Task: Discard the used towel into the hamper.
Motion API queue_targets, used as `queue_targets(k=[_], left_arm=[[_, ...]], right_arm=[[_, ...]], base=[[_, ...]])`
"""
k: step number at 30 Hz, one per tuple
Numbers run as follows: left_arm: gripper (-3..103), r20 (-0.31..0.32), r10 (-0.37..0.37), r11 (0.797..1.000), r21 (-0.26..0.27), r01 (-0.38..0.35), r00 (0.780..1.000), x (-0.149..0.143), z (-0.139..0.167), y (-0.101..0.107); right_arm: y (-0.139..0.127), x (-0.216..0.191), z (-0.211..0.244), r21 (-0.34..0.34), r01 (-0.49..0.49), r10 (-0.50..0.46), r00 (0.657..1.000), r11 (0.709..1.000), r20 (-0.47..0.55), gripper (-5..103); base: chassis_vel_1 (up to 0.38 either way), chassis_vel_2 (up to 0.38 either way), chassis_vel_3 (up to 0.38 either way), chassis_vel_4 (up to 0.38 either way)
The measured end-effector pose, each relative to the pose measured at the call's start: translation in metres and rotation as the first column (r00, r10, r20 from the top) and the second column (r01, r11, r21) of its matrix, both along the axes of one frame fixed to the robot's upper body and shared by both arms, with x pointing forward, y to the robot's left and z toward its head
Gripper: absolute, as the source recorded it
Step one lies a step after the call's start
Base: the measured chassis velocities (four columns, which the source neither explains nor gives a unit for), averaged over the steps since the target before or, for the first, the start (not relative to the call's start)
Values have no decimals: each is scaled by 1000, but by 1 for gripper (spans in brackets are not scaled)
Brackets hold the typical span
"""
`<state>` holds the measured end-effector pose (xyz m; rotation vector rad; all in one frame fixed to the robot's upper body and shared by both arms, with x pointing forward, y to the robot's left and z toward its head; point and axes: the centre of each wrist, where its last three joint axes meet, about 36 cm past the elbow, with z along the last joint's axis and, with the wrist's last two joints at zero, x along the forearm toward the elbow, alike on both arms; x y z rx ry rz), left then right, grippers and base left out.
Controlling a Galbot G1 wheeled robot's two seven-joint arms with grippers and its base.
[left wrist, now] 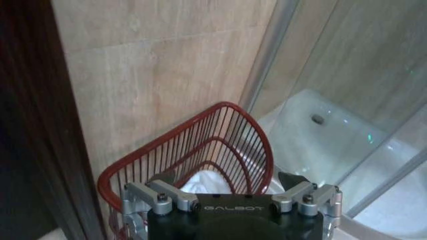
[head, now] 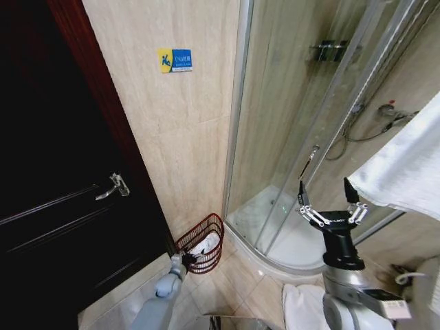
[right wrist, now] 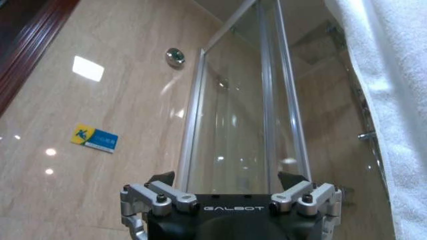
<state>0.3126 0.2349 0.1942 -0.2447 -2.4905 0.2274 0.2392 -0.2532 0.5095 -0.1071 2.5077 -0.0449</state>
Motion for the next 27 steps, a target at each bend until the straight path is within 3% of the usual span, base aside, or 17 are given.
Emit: queue_targets(k=[6, 9, 14, 15, 19, 27], left_arm=[[100, 70, 62, 997, -44, -59, 996, -24, 38, 6], [100, 99, 50, 998, 28, -53, 994, -40, 54, 10], [100, 174, 26, 996, 82, -41, 984, -52, 95, 20], [100, 174, 26, 996, 82, -41, 984, -52, 95, 20], [100, 252, 34, 995, 85, -57, 967, -52, 143, 25], [99, 292, 28, 994, 93, -58, 956, -68, 201, 22]], right_arm=[[2, 1, 6, 8, -27, 27, 1000, 1000, 12, 100], [3, 1, 8, 18, -30, 29, 999, 999, 14, 100], [1, 2, 10, 35, -22, 22, 1000, 999, 8, 100], [1, 2, 10, 35, -22, 22, 1000, 999, 8, 100], [-1, 3, 11, 44, -18, 18, 1000, 999, 1, 100], [-1, 6, 14, 61, 2, -1, 1000, 998, -9, 100]], base=[[0, 0, 0, 0], [0, 0, 0, 0], [0, 0, 0, 0], [0, 0, 0, 0], [0, 0, 0, 0], [0, 0, 0, 0]])
